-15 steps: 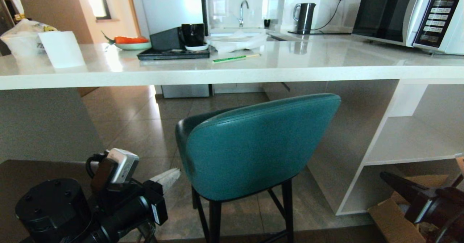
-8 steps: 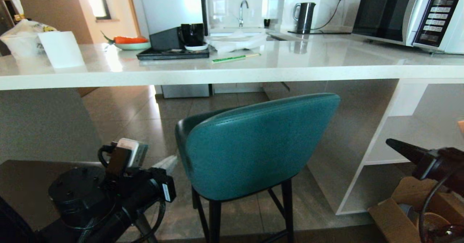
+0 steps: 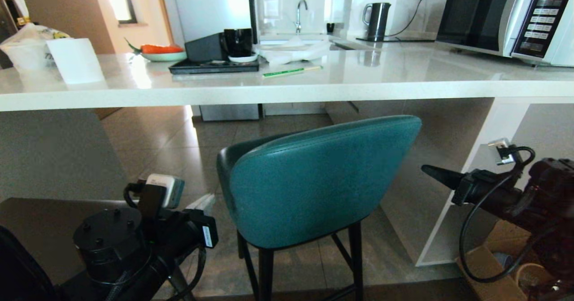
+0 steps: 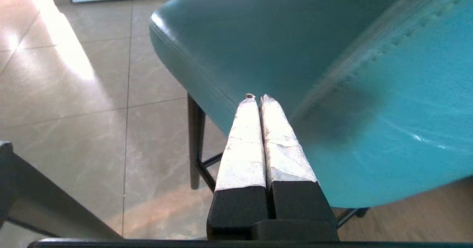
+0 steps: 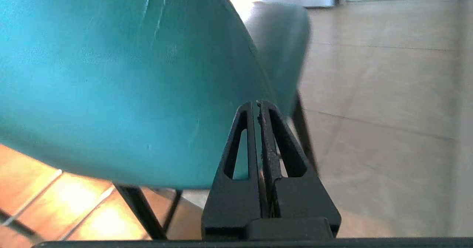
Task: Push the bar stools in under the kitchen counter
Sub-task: Pull the blue chair out from under the dining table
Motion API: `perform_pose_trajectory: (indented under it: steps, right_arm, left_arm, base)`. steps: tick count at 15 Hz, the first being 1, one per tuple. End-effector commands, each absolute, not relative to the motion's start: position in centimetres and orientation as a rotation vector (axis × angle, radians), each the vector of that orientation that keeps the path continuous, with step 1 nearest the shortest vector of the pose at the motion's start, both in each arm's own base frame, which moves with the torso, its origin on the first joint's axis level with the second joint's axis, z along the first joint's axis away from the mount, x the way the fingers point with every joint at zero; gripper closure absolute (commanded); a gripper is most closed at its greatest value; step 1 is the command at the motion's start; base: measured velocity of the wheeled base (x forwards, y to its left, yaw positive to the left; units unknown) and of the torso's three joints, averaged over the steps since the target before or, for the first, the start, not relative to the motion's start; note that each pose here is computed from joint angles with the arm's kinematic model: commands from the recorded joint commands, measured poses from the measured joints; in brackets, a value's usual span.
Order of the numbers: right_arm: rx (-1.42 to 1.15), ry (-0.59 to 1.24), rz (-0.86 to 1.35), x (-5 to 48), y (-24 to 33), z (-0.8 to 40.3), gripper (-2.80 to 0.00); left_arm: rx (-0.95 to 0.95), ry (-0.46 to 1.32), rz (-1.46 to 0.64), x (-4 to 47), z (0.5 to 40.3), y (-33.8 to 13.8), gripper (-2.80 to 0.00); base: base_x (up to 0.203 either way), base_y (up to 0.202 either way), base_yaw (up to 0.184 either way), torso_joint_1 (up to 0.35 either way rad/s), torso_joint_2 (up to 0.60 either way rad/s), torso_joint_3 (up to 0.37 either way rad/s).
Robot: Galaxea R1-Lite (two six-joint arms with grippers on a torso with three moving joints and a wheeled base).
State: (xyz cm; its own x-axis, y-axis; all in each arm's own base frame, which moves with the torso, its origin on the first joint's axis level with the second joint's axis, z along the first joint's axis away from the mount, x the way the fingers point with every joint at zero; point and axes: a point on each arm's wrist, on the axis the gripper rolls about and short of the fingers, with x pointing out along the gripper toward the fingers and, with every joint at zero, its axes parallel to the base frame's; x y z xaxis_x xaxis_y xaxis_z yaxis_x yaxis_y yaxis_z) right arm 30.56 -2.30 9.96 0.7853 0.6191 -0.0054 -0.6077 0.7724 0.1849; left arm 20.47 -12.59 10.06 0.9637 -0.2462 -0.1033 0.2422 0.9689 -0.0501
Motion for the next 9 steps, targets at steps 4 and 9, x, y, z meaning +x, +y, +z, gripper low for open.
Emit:
perform_pose_trajectory:
  steps: [4,9]
  right_arm:
    - [0.180,-0.001,0.778,33.7,1.3,11.0,0.00]
    - [0.190,-0.046,0.743,35.8,0.8,11.4,0.00]
  left_arm:
    - [-0.053,0.074,-0.253,19.9,10.8,-13.4,0.00]
    - [-0.054,0.072,-0.252,20.2,10.7,-13.6,0.00]
  base:
    - [0.000,0.000,0.000,0.000,0.00,0.000]
    - [0.000,0.000,0.000,0.000,0.00,0.000]
